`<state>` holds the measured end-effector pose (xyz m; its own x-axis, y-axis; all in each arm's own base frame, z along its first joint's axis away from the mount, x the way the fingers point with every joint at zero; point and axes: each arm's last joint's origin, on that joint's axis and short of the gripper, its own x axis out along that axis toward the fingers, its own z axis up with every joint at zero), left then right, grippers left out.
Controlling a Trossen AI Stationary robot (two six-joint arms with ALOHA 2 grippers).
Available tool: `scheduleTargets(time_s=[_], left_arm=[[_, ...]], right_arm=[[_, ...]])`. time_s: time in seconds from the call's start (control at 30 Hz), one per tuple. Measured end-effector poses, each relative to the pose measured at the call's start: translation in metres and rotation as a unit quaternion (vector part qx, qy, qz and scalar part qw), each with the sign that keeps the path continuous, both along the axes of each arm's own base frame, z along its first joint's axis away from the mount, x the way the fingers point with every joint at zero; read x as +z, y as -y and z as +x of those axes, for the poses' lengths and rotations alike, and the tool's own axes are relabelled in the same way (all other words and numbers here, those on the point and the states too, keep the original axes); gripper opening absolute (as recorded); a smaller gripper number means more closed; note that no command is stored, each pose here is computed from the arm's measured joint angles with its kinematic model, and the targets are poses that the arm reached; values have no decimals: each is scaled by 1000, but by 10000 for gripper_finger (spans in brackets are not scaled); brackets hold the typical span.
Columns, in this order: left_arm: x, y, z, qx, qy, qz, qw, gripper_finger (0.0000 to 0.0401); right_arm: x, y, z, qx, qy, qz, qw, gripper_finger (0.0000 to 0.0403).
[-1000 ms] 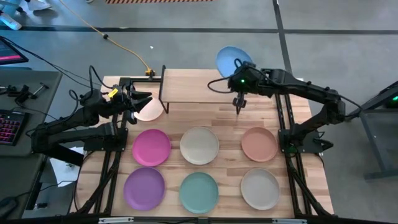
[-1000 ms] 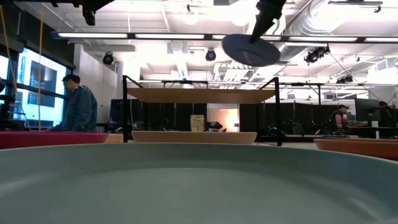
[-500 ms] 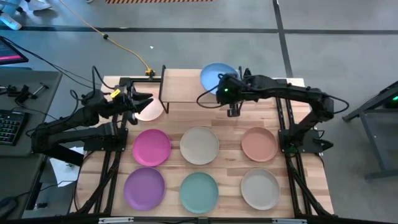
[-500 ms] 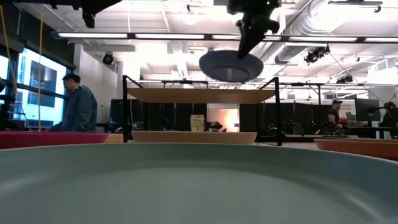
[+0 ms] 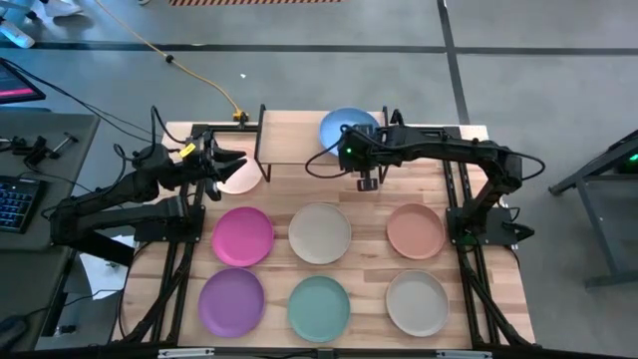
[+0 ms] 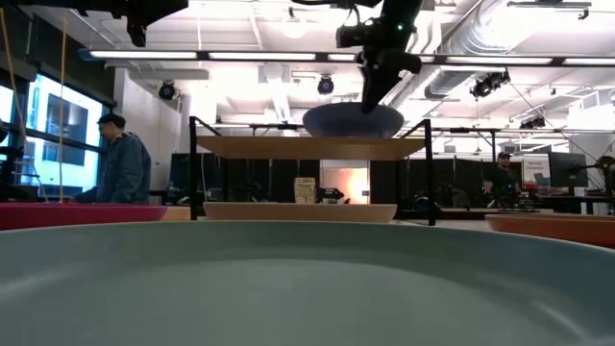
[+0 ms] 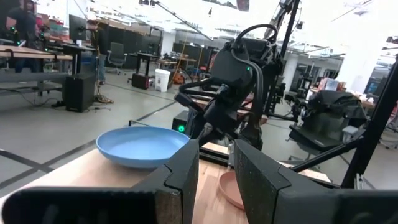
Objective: Place and stack plates onto a shelf
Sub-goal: Put the blue plate on the shelf
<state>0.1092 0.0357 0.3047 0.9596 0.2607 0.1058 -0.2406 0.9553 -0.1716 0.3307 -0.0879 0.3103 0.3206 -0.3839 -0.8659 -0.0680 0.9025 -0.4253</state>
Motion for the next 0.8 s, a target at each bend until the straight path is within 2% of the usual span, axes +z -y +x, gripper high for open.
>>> scheduleTargets(time_s=[0.17, 0.8], left_arm=[[0, 0, 0, 0, 0, 0, 1000, 90], [0, 0, 0, 0, 0, 0, 1000, 90]], right_arm=[[0, 4, -2, -21, 8, 18, 1000, 0], [-1, 4, -2, -26, 7, 20, 999, 1]])
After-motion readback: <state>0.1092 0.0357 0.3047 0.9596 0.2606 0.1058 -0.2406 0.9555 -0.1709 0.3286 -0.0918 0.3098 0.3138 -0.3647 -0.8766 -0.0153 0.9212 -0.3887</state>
